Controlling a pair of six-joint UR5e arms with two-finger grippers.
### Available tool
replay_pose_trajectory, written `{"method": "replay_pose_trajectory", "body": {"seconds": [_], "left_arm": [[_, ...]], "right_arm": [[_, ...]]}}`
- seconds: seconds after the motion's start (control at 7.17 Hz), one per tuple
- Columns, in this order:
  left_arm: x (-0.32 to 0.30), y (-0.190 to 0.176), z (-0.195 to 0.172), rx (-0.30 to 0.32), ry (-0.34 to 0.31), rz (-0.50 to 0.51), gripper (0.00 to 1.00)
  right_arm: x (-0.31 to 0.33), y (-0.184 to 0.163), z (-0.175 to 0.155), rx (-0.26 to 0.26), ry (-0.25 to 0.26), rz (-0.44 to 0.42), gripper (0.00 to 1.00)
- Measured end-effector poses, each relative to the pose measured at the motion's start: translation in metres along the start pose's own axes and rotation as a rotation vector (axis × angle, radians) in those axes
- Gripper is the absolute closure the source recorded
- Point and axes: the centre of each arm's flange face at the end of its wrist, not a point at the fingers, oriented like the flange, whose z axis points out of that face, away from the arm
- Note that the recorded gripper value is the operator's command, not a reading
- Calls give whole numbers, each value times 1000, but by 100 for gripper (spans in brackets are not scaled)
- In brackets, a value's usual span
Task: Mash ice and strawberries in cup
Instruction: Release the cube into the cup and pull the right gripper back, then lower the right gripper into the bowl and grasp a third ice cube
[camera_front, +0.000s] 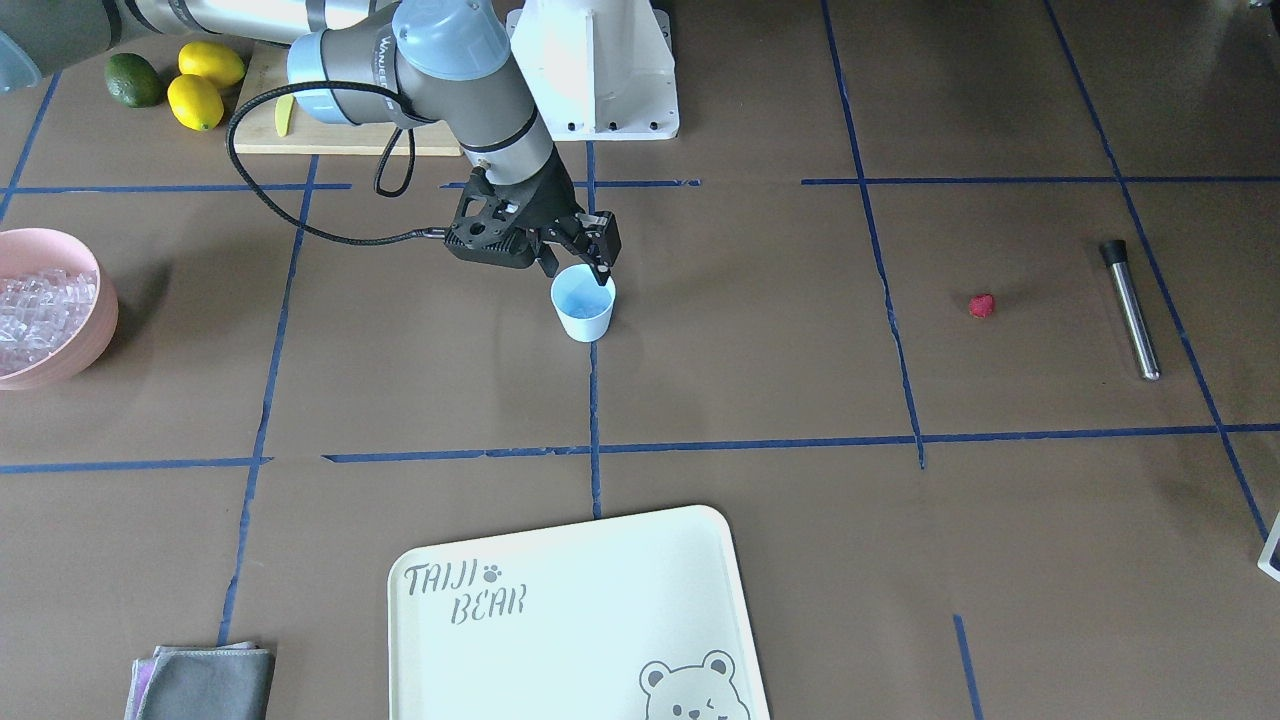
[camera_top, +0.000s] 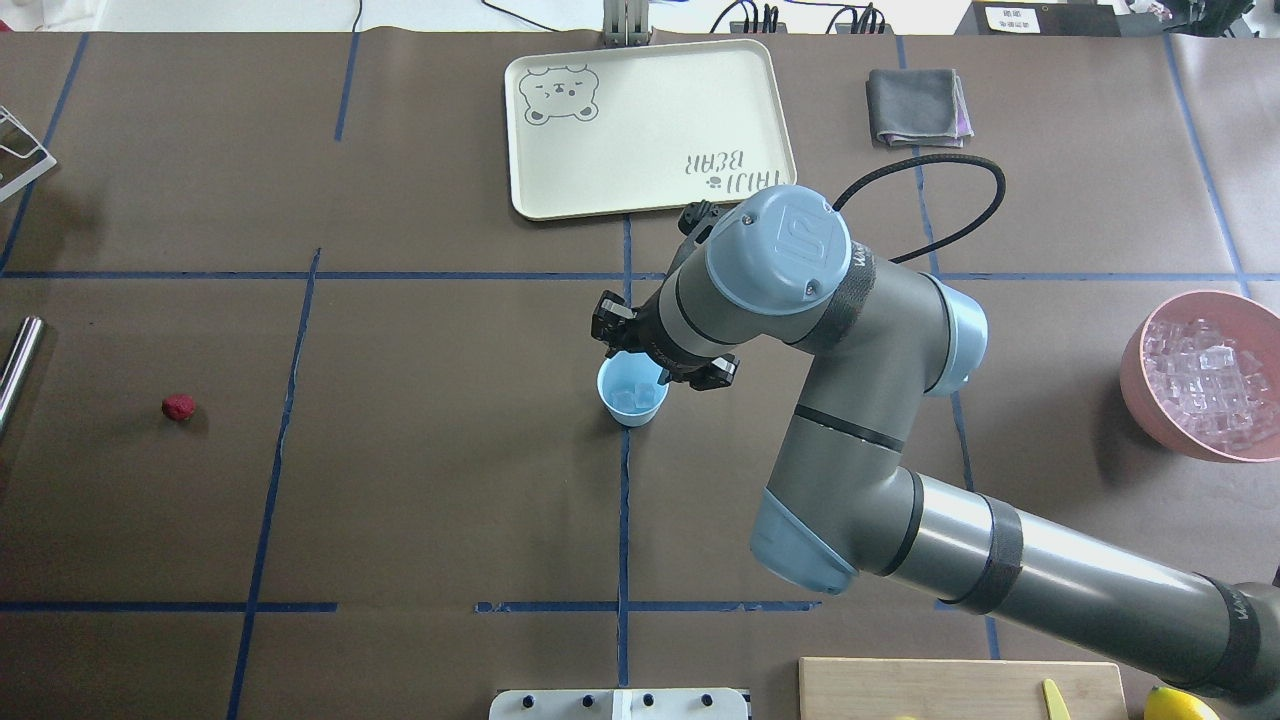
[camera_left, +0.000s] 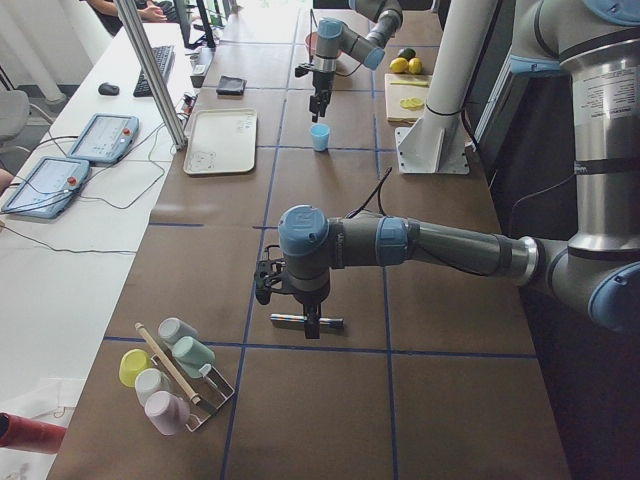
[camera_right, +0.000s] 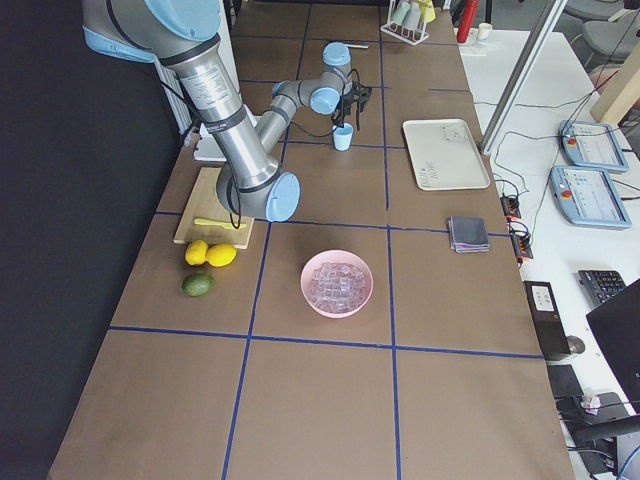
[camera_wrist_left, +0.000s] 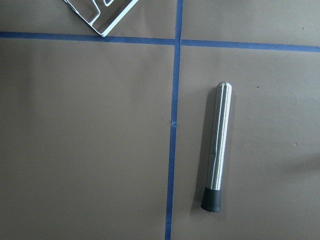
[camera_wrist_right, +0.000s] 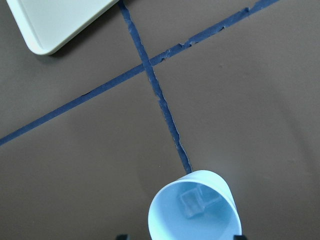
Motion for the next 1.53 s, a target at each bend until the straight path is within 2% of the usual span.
{"method": "replay_pose_trajectory", "body": {"seconds": [0.14, 0.28, 0.42, 0.7, 0.98, 1.26, 1.53], "left_arm": [[0, 0, 0, 0, 0, 0, 0], [1, 0, -1, 3, 0, 2, 0], [3, 0, -3, 7, 1, 5, 0], [5, 0, -5, 10, 2, 6, 0], [6, 0, -5, 11, 3, 7, 0], [6, 0, -5, 11, 3, 8, 0], [7, 0, -7, 13, 3, 10, 0]], "right_arm": [[5, -6, -9, 0, -6, 5, 16], [32, -24, -27, -3, -2, 9, 6], [88, -59, -55, -16, 23, -16, 1], [225, -131, -113, -42, 103, -150, 1], [355, -189, -158, -38, 193, -308, 0], [435, -218, -166, -48, 271, -356, 0], [481, -235, -150, -69, 345, -359, 0]]}}
